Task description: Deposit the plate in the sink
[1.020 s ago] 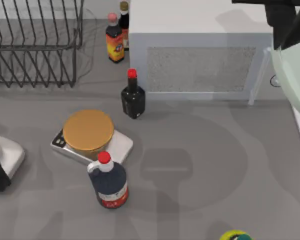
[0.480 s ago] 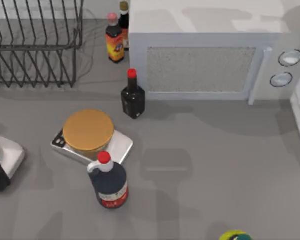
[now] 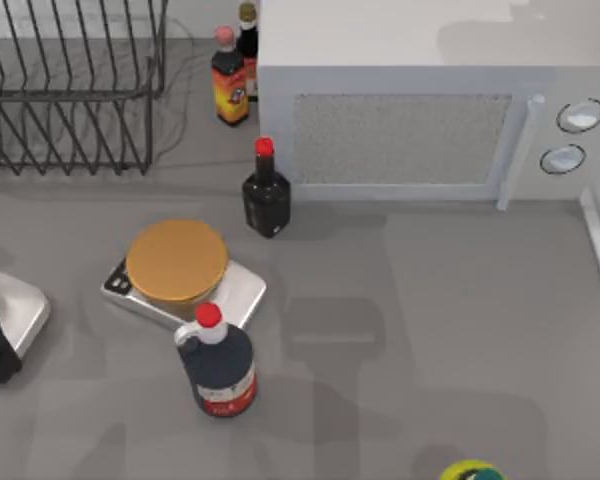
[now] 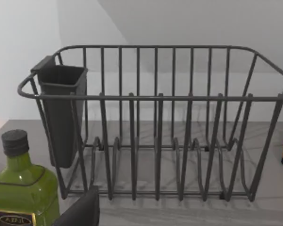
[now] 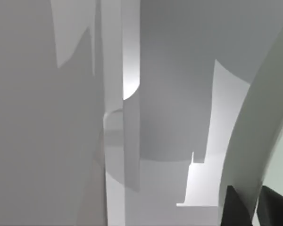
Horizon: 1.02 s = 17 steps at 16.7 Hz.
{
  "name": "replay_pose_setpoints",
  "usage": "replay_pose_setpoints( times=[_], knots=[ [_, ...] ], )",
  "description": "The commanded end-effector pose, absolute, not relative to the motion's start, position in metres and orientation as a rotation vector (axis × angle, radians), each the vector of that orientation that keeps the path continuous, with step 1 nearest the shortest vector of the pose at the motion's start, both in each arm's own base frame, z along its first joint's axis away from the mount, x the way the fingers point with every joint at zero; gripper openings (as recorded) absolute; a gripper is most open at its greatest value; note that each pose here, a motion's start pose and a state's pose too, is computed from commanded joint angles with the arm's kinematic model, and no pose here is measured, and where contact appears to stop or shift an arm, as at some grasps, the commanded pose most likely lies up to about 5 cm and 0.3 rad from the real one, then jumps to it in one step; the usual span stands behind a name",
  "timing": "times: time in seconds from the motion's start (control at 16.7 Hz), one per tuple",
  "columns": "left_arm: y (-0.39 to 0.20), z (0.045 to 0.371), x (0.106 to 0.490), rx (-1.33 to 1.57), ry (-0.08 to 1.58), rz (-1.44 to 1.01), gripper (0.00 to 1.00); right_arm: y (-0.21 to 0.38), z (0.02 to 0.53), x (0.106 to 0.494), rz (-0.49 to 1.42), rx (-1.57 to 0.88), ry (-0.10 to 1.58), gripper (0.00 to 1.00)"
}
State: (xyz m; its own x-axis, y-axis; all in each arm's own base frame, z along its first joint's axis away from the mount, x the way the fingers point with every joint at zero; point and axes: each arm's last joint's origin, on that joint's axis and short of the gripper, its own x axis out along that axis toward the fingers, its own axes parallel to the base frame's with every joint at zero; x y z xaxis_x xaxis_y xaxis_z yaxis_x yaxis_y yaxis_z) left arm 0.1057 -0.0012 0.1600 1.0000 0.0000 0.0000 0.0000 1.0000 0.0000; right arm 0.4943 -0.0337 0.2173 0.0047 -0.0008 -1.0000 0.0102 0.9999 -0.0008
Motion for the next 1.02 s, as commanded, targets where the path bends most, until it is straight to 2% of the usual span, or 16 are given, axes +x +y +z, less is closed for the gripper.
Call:
replay_pose_setpoints(
  times=[0.18,0.96,1.02],
  knots=[
    [-0.0012,0.1600,0.1057,0.000,0.000,0.000,1.00,-0.0337,0.2173,0.4943,-0.009,0.007,1.566,0.00],
    [-0.0012,0.1600,0.1057,0.000,0.000,0.000,1.00,-0.0337,0.2173,0.4943,-0.009,0.007,1.566,0.98],
    [-0.0012,0.1600,0.1057,0.000,0.000,0.000,1.00,-0.0337,0.2173,0.4943,-0.009,0.007,1.566,1.00]
  ],
)
